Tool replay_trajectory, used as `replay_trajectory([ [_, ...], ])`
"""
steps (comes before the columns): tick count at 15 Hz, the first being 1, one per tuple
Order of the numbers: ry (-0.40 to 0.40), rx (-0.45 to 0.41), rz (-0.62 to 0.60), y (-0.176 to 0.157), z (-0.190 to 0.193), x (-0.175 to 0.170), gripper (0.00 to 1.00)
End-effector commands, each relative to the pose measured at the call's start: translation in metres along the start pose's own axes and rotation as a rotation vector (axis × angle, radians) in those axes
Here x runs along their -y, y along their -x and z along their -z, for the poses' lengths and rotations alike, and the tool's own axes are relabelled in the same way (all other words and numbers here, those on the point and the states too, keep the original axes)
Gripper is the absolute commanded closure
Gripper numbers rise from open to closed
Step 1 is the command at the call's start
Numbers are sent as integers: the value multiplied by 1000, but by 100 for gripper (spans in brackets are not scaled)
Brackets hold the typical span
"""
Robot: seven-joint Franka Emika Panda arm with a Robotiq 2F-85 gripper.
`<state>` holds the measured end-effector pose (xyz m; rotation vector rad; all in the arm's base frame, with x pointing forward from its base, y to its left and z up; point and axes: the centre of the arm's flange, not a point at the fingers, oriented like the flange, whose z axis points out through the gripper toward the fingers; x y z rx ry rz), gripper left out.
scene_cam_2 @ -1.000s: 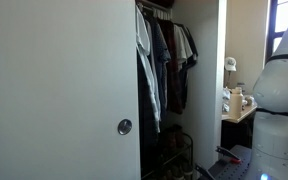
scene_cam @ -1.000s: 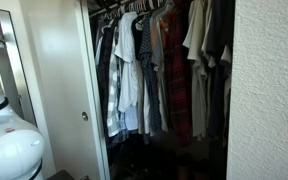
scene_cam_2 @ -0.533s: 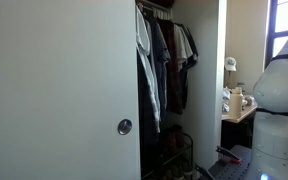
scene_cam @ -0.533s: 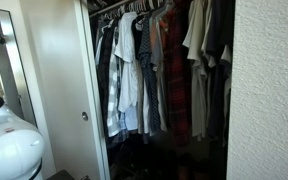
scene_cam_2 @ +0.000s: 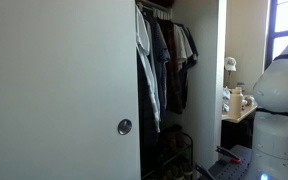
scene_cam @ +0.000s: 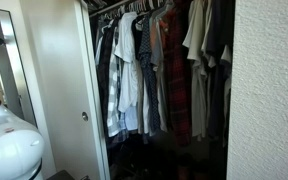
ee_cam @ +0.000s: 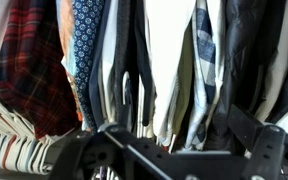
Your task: Take the clothes hanger and place it to the left on the rail
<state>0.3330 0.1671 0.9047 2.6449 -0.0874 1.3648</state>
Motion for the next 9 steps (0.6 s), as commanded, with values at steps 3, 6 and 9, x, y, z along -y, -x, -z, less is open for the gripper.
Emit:
replay_trajectory([
  [3,22,15,3,20,-2,-3,0],
  [6,27,30,-1,24,-6,-3,0],
  [9,33,26,3,26,-7,-2,0],
])
